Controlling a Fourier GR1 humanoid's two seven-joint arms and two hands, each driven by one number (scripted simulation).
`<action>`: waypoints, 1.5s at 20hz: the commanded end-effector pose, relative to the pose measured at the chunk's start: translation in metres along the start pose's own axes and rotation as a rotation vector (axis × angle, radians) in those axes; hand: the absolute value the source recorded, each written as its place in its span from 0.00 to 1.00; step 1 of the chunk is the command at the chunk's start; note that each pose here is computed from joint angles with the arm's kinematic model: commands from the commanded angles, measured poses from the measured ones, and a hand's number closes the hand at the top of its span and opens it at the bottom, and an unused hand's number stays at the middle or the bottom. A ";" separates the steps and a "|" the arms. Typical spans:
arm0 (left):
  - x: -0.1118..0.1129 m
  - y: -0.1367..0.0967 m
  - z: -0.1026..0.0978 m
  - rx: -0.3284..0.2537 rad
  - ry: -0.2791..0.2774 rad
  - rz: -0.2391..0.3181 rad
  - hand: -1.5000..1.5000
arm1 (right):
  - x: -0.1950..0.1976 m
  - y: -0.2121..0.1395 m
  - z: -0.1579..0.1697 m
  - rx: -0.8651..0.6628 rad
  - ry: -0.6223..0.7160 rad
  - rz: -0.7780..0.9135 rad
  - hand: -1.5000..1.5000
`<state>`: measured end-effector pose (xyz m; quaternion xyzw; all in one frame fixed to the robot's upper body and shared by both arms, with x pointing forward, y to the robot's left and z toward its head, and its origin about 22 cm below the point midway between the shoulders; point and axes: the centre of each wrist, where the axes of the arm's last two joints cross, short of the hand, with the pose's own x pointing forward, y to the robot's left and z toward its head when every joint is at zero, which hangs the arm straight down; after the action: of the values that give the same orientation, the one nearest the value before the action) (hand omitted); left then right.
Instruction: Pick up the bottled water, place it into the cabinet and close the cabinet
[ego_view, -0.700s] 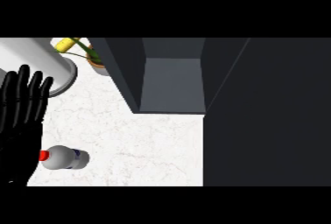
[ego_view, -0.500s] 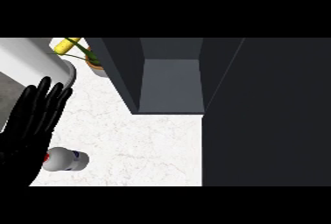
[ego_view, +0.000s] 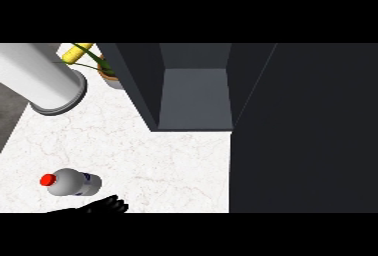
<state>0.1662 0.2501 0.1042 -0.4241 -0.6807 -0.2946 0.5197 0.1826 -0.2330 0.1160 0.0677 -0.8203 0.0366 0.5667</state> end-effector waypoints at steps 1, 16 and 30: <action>0.019 -0.001 0.038 -0.137 0.050 0.113 0.00 | 0.016 -0.001 0.015 0.019 0.014 -0.050 0.00; 0.116 0.047 0.147 -0.169 0.075 0.140 0.00 | 0.072 -0.009 0.064 0.021 0.046 -0.050 0.00; 0.128 0.049 0.191 0.020 0.066 0.131 0.00 | 0.082 -0.008 0.080 0.058 0.021 -0.061 0.00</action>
<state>0.1137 0.4574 0.1768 -0.4136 -0.6311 -0.2477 0.6077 0.1117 -0.2630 0.1298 0.0694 -0.7922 0.0491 0.6044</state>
